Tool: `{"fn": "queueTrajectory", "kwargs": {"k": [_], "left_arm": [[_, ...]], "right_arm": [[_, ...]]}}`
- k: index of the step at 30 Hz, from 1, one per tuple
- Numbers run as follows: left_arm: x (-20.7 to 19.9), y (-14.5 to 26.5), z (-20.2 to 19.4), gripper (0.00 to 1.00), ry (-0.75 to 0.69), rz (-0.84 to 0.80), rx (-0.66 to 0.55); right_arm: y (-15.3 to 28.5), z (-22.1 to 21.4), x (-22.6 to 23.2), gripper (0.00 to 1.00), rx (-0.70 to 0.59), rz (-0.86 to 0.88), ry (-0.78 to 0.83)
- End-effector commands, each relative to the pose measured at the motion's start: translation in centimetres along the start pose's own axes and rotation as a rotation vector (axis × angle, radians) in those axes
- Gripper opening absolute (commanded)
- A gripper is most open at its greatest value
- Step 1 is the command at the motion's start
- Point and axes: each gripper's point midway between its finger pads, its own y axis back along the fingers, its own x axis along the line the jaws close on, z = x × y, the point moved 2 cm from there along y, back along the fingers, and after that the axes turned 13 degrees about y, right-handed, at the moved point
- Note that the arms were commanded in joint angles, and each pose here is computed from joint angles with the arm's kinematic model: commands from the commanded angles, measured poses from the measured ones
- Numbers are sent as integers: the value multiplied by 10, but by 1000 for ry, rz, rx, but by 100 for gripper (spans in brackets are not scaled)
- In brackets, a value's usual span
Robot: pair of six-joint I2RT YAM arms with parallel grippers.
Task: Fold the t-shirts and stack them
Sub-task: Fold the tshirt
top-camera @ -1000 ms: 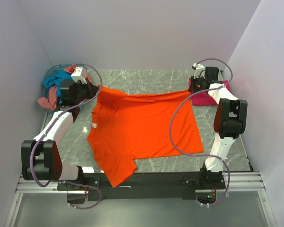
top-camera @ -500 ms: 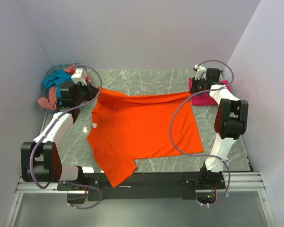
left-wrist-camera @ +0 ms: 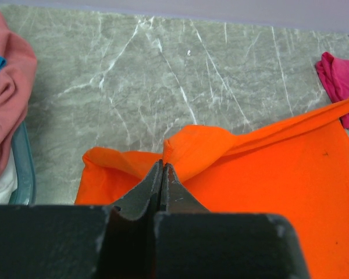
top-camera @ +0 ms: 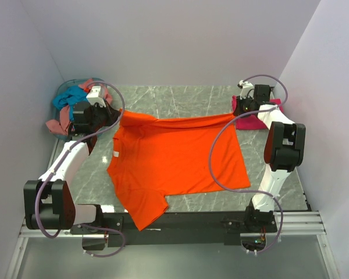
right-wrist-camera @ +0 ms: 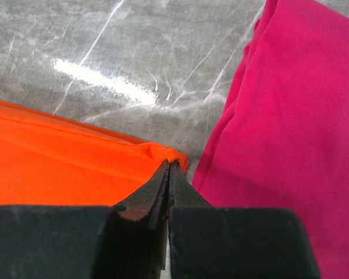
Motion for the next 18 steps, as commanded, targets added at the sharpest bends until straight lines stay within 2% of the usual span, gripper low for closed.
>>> {"fn": "queueTrajectory", "kwargs": {"k": [1, 18], "left_arm": [[-1, 7, 7, 0, -20, 7, -28], [8, 4, -2, 0, -17, 45, 5]], "right_arm": [[25, 24, -8, 1, -73, -40, 42], [30, 17, -2, 1, -63, -30, 61]]}}
